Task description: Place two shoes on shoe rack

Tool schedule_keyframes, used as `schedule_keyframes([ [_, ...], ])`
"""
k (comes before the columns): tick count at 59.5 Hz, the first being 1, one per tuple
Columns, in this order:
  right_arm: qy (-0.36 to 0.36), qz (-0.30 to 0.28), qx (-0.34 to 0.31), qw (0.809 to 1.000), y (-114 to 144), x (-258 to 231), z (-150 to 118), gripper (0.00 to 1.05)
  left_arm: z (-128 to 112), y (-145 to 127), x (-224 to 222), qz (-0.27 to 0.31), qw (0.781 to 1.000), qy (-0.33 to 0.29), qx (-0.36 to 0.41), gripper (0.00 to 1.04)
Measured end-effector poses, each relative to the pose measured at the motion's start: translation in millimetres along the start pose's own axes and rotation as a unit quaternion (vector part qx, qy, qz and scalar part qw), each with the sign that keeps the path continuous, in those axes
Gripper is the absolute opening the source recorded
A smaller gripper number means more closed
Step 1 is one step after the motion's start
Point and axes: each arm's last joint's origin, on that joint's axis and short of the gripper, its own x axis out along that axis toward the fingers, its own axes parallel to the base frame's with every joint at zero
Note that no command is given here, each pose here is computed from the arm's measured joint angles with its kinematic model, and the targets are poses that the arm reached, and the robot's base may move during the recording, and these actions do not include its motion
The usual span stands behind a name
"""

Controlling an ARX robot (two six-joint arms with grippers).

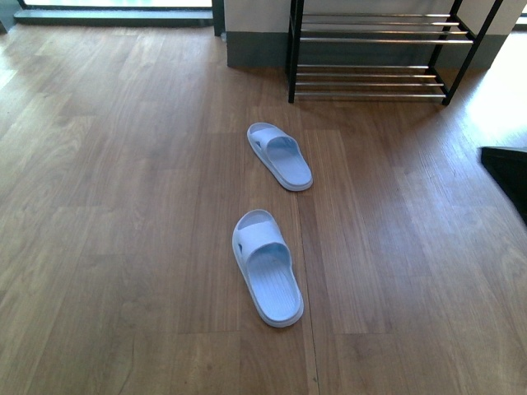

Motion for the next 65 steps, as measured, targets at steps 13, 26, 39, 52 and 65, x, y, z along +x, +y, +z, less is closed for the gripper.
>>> schedule_keyframes([
  [13,0.065,-0.008,-0.017,0.998,19,82,-20,0.96,0,0,0,0.000,1.000,0.000,0.000,0.95],
  [26,0.131,0.017,-0.081,0.988,50,159,-78,0.96,0,0,0,0.000,1.000,0.000,0.000,0.95],
  [39,0.177,0.031,-0.096,0.979,73,210,-122,0.96,0,0,0,0.000,1.000,0.000,0.000,0.95],
  [52,0.203,0.045,-0.092,0.974,94,257,-154,0.96,0,0,0,0.000,1.000,0.000,0.000,0.95],
  [65,0.199,0.041,-0.085,0.976,101,299,-166,0.96,0,0,0,0.000,1.000,0.000,0.000,0.95],
])
